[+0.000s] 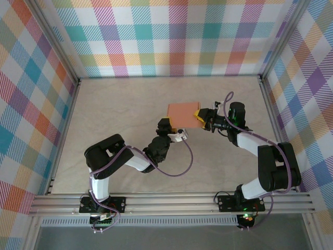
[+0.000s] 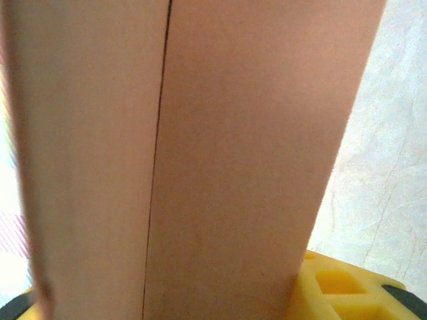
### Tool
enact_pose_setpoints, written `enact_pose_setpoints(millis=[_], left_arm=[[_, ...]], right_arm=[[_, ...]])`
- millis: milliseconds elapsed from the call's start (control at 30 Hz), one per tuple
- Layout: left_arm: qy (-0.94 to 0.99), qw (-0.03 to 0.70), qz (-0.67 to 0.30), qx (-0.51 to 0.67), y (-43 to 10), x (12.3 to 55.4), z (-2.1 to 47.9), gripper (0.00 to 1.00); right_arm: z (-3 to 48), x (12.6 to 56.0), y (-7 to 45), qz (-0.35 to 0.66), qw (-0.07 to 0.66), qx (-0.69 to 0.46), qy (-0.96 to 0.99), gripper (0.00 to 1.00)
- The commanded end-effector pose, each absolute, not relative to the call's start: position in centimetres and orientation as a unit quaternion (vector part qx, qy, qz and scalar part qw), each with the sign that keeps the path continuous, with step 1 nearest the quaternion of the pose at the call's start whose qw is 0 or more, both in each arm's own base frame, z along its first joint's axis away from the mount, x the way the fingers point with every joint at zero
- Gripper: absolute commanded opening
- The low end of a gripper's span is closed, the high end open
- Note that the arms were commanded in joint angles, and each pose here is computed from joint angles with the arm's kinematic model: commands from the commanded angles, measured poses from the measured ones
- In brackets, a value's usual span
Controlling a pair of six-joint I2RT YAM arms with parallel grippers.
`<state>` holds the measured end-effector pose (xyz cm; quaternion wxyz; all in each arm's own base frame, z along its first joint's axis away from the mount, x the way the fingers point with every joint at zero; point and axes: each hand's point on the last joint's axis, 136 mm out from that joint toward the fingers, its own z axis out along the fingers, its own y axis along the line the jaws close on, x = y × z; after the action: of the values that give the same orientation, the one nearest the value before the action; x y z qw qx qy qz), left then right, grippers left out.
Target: Fold the paper box
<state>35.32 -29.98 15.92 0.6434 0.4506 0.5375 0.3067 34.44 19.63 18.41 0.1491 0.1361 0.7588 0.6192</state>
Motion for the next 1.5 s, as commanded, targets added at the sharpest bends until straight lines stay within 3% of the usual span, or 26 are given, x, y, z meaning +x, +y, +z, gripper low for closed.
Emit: enact_pose_setpoints(millis=[0, 400, 533, 733, 933, 1267, 1467], left_arm=[[0.552, 0.656, 0.292, 0.424, -30.0, 35.5, 17.1, 0.42], [0.571, 0.631, 0.27, 0.45, -30.1, 35.3, 16.0, 0.32], [0.583, 0.62, 0.253, 0.459, -30.3, 35.2, 15.4, 0.32], [0.64, 0.548, 0.184, 0.506, -30.2, 34.6, 13.1, 0.34], [0.685, 0.454, 0.139, 0.553, -29.3, 33.3, 10.9, 0.35], [0.739, 0.29, 0.044, 0.607, -28.4, 28.5, 9.6, 0.37], [0.748, 0.251, 0.017, 0.615, -28.2, 27.0, 10.8, 0.37]], right_arm=[[19.4, 34.3, 19.3, 0.618, 0.168, 0.124, 0.757, 0.41], [19.4, 34.3, 19.2, 0.613, 0.172, 0.129, 0.76, 0.53], [19.1, 34.3, 18.8, 0.6, 0.18, 0.138, 0.767, 0.64], [18.3, 33.9, 17.4, 0.545, 0.215, 0.151, 0.796, 0.77], [18.0, 33.1, 15.1, 0.459, 0.265, 0.131, 0.838, 0.78], [20.5, 30.3, 12.2, 0.319, 0.367, -0.006, 0.874, 0.74], [22.0, 29.0, 12.2, 0.276, 0.403, -0.092, 0.868, 0.73]])
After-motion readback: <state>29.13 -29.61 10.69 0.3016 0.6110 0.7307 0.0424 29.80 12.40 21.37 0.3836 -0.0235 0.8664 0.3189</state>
